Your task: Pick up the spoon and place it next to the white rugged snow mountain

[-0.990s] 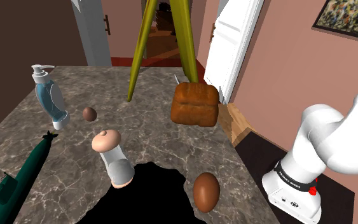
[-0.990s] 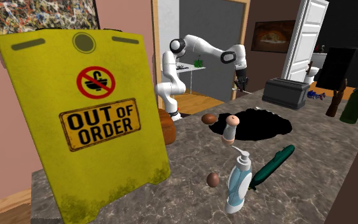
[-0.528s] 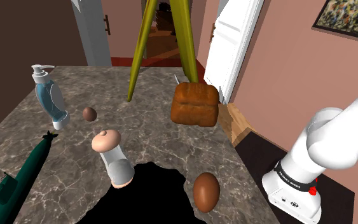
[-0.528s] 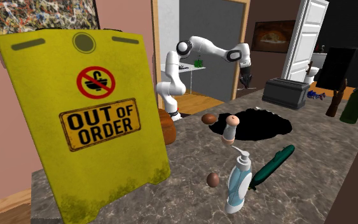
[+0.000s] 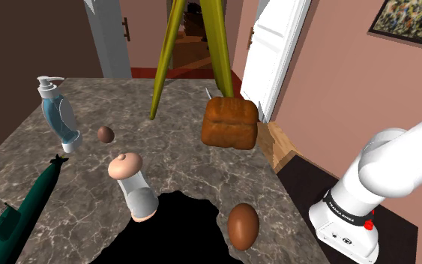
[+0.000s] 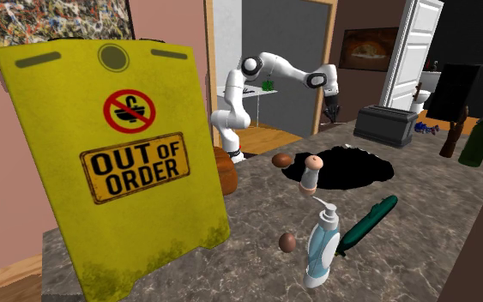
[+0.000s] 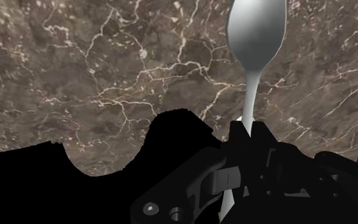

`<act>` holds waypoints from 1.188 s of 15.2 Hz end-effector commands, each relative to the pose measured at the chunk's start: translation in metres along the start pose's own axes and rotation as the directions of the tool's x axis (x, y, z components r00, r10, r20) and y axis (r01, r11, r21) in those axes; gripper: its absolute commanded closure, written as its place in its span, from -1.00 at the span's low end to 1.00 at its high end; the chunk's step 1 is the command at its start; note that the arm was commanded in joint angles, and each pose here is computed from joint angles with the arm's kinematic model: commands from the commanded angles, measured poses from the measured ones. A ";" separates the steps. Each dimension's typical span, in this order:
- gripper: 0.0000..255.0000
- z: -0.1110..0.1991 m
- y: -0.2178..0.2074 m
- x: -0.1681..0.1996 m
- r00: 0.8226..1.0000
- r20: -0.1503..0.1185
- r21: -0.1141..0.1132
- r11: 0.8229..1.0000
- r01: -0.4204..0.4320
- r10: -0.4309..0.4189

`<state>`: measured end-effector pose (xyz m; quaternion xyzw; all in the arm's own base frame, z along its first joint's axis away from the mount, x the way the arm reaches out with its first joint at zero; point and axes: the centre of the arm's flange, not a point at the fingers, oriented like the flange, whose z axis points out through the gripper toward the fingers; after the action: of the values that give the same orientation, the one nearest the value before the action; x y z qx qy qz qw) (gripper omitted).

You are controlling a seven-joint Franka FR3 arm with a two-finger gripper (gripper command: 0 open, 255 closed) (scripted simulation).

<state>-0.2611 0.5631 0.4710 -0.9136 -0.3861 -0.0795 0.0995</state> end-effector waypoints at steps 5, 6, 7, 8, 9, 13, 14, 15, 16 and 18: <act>1.00 0.030 0.004 -0.006 1.000 0.000 0.000 1.000 0.000 0.000; 1.00 0.036 0.004 -0.007 1.000 0.000 0.000 1.000 0.000 0.000; 1.00 0.041 0.005 -0.008 1.000 0.000 0.000 1.000 0.000 0.000; 1.00 0.046 0.006 -0.009 1.000 0.000 0.000 1.000 0.000 0.000; 1.00 0.051 0.006 -0.010 1.000 0.000 0.000 1.000 0.000 0.000; 1.00 0.071 0.009 -0.015 1.000 0.000 0.000 1.000 0.000 0.000; 1.00 0.076 0.009 -0.016 1.000 0.000 0.000 1.000 0.000 0.000; 1.00 0.082 0.010 -0.017 1.000 0.000 0.000 1.000 0.000 0.000; 1.00 0.087 0.011 -0.019 1.000 0.000 0.000 1.000 0.000 0.000; 1.00 0.097 0.012 -0.021 1.000 0.000 0.000 1.000 0.000 0.000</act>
<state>-0.2607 0.5646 0.3776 -0.9136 -0.3861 -0.0794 0.0996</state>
